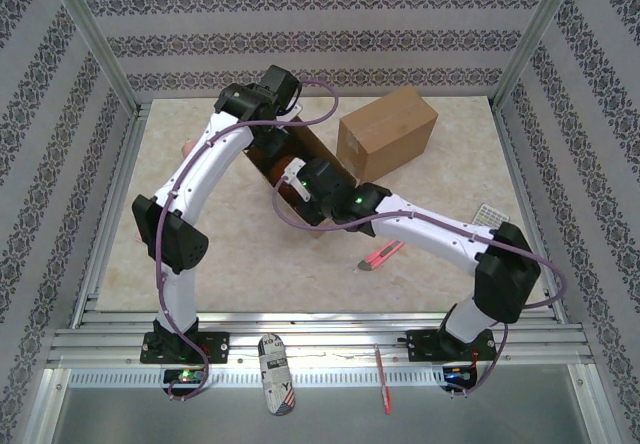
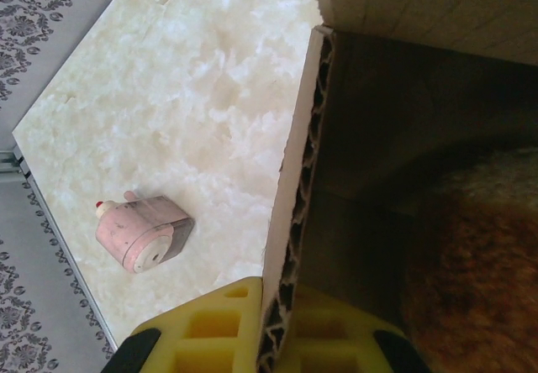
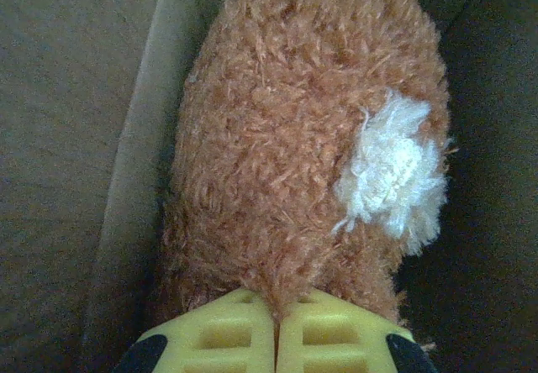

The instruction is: Unpack the express box

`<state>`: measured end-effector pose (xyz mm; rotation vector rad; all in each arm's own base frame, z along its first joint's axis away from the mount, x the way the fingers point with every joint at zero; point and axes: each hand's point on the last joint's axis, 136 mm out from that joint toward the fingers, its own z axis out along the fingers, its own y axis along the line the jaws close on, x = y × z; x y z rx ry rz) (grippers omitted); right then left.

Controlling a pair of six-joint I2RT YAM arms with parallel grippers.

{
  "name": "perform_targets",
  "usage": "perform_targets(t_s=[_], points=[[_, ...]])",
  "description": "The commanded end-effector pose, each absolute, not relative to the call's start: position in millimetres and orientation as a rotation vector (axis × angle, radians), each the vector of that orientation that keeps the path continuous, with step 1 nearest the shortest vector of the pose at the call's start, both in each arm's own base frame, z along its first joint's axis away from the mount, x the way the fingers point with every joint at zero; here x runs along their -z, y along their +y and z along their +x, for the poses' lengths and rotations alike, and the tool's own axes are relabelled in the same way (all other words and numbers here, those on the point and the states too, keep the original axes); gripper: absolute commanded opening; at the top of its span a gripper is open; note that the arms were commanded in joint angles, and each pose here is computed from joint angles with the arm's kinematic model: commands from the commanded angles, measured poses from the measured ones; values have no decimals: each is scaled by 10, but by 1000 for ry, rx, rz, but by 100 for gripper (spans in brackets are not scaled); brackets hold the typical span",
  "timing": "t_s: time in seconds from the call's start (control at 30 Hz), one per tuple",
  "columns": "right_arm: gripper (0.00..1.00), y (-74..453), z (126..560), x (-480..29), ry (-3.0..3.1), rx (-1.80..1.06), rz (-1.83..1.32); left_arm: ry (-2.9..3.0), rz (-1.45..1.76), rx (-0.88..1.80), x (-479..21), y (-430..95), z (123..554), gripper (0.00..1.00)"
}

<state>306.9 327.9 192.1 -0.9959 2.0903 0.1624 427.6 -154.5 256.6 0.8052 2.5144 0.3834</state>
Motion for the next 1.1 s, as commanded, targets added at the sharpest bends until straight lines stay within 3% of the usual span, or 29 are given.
perform_targets(t_s=[0.0, 0.5, 0.77, 1.07], points=[[0, 3320, 2930, -2313, 1997, -263, -952, 2513, 702, -449, -2618, -1352, 4412, 0], [0, 2913, 2797, -3178, 1785, -422, -640, 2603, 556, -469, -2519, -1065, 4461, 0], [0, 2551, 2733, -3514, 1752, -471, -484, 2740, 239, -420, -2439, -659, 4526, 0], [0, 1996, 2613, -3567, 1866, -480, -317, 2769, -92, -252, -2397, -317, 4657, 0]])
